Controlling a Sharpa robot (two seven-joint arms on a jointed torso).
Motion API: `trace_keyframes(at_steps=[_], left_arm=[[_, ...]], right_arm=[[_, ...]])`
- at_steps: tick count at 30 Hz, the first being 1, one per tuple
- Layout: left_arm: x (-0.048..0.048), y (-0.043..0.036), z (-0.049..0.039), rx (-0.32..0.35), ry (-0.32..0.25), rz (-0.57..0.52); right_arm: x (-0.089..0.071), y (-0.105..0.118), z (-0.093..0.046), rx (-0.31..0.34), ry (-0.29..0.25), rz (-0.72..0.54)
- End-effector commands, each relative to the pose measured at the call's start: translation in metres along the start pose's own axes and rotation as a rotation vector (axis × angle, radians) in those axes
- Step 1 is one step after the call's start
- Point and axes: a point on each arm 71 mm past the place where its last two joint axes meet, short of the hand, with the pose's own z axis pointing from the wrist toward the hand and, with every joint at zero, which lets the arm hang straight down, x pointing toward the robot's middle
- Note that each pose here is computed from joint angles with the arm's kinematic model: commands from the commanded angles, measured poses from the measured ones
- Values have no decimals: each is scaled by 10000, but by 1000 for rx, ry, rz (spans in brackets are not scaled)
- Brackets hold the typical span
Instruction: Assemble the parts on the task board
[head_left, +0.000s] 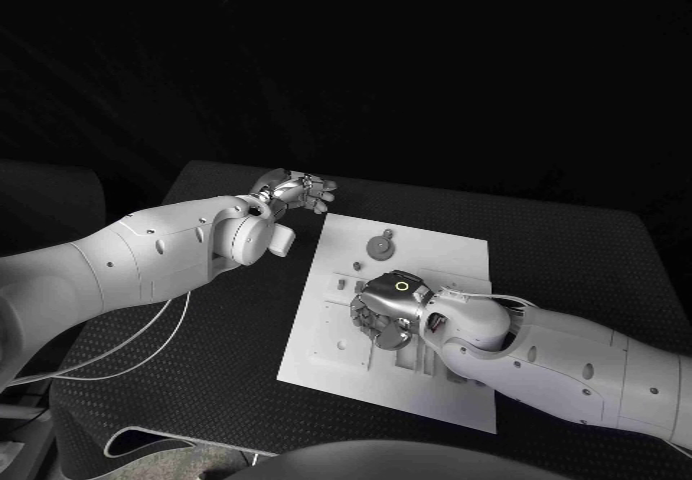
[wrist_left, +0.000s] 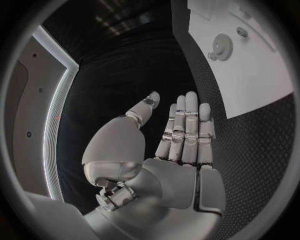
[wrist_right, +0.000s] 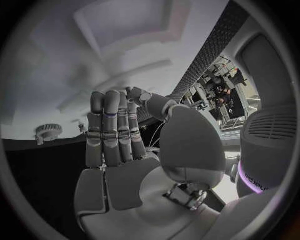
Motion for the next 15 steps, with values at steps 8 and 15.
trace_keyframes(at_steps=[8,15], left_arm=[[24,-13,1,4,17,-8],[31,-13,2,3,22,-9]], right_arm=[[109,1,-6,-1,59,17],[106,-22,-23,6,49,26]])
